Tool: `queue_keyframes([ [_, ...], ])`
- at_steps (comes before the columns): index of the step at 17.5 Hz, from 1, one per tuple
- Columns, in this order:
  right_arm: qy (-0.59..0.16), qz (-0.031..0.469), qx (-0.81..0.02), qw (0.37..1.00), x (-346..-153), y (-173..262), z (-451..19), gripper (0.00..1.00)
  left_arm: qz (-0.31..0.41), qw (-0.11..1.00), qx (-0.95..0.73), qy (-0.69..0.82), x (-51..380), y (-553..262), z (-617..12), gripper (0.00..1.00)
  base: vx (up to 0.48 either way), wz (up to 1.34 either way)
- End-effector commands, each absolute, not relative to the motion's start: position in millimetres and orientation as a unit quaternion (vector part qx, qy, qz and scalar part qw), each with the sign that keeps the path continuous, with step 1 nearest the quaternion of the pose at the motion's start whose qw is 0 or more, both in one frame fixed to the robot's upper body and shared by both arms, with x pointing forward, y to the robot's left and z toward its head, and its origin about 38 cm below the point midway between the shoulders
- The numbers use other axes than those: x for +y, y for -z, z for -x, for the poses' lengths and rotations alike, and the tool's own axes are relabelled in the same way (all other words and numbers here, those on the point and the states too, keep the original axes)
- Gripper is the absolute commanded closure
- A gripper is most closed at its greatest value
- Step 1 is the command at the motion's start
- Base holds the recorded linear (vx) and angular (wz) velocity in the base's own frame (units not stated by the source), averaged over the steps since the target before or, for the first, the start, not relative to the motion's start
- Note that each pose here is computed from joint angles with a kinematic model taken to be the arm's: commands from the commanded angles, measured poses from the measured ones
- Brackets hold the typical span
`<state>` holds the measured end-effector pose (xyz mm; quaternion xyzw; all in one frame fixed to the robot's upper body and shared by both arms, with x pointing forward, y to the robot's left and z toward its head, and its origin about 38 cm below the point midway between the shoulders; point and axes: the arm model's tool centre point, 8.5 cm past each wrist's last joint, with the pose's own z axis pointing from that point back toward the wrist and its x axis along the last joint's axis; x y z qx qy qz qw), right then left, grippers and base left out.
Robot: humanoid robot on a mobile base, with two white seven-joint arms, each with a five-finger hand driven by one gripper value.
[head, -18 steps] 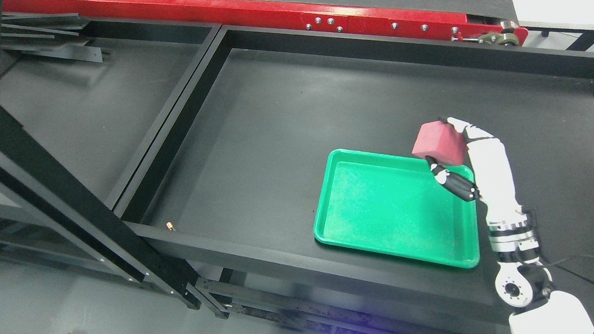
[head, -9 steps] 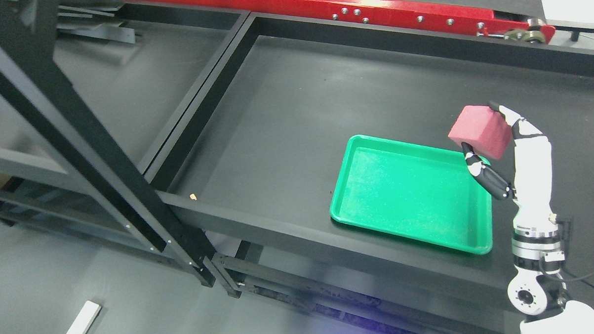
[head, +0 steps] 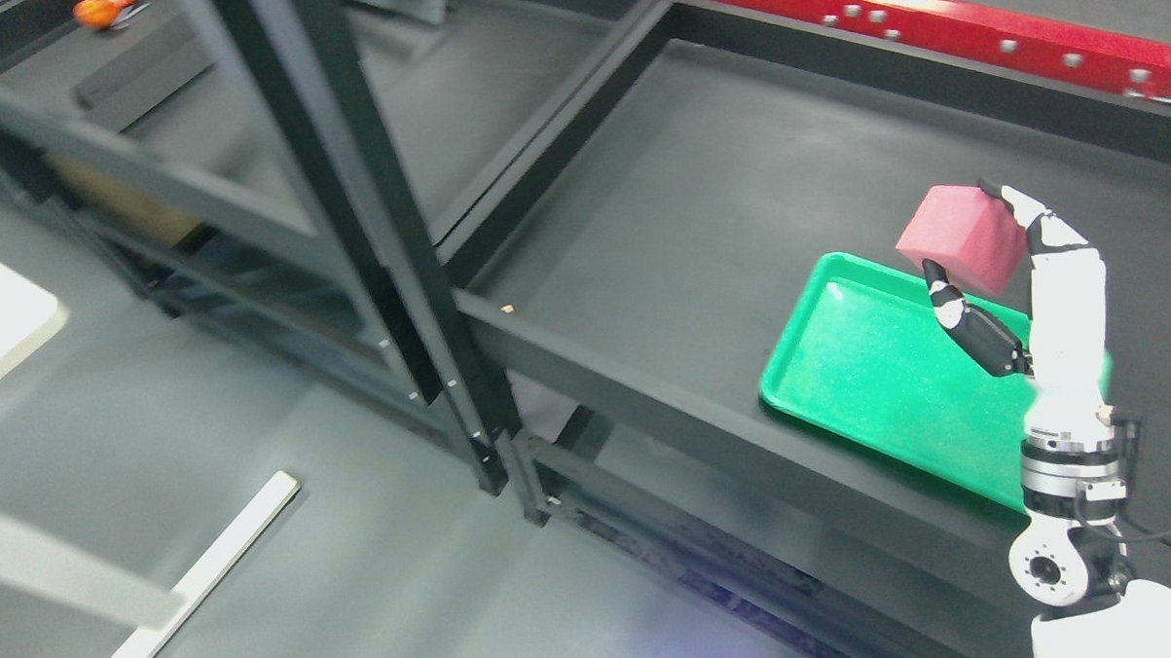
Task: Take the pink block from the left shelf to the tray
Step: 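Hold the pink cube in the right hand while turning toward the blue tray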
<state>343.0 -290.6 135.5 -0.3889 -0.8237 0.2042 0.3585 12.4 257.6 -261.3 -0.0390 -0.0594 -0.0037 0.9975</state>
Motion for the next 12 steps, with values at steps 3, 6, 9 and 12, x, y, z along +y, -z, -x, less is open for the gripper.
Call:
queue_keyframes([
  [3,-0.209,0.393,-0.816,0.368,-295.8,-128.6,-334.0,0.97,0.031,0.998,-0.058,0.004,268.1,260.9,-5.5,0.00,-0.126,0.60],
  [6,-0.211,0.392,-0.816,0.369,-295.9,-128.1,-333.7,0.97,0.031,0.998,-0.058,0.004,268.1,260.9,-5.5,0.00,-0.152,0.67],
  [9,-0.212,0.394,-0.813,0.372,-298.1,-125.6,-331.2,0.97,0.031,0.998,-0.058,0.004,268.1,260.9,-5.5,0.00,-0.158,0.64],
  [12,-0.211,0.393,-0.814,0.371,-298.0,-126.6,-331.5,0.97,0.031,0.998,-0.058,0.004,268.1,260.9,-5.5,0.00,-0.166,0.60],
])
